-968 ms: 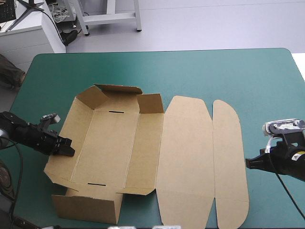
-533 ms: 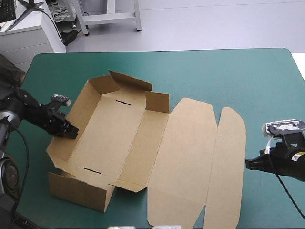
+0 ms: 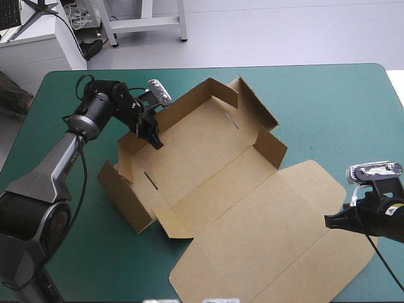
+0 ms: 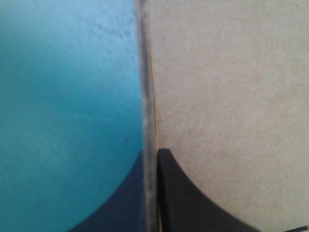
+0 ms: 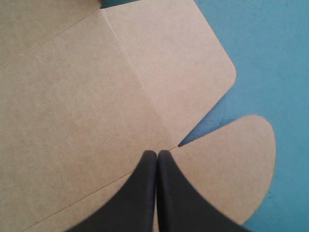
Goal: Fold the box
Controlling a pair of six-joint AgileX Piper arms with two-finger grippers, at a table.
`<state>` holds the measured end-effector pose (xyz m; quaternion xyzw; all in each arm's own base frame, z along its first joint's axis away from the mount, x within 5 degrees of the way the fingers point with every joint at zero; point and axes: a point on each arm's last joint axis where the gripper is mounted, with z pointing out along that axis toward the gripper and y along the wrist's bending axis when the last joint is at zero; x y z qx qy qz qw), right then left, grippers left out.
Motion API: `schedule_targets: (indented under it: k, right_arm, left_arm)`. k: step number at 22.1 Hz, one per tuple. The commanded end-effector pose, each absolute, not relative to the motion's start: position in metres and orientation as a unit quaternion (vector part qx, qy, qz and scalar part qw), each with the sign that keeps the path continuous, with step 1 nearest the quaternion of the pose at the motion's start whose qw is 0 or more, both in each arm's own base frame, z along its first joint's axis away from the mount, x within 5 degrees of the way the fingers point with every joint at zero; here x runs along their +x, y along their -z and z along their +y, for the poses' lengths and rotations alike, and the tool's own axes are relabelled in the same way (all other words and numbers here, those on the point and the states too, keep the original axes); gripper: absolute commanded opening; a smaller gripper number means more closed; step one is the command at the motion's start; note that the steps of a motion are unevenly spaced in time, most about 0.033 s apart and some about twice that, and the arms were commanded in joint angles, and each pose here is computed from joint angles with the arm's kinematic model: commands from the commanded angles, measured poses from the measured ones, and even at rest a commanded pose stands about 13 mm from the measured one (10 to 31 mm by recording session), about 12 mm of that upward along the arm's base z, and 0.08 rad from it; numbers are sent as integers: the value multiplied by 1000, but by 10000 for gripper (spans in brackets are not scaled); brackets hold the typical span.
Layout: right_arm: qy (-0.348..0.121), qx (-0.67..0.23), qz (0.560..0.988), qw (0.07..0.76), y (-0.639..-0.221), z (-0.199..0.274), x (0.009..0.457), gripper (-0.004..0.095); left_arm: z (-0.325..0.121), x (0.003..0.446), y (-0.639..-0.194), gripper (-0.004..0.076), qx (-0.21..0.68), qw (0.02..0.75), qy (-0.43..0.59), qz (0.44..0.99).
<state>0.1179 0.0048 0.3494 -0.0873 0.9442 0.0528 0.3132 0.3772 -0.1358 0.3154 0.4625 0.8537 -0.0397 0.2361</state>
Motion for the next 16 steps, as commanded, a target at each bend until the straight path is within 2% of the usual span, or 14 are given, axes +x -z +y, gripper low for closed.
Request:
schedule_targets:
  k: [1, 5, 9, 16]
  right_arm:
    - [-56, -86, 935, 339, -358, 6, 120, -19]
    - [-60, -87, 937, 333, -358, 6, 119, -19]
    - [-69, -86, 935, 337, -358, 8, 119, -19]
    - [-69, -86, 936, 335, -358, 8, 119, -19]
  left_arm:
    - [-172, 370, -367, -10, 504, 357, -26, 786]
    - [-223, 353, -389, -10, 561, 438, -87, 697]
    - [-264, 327, -396, -10, 622, 460, -154, 614]
    - [-291, 306, -407, -10, 602, 506, -202, 584]
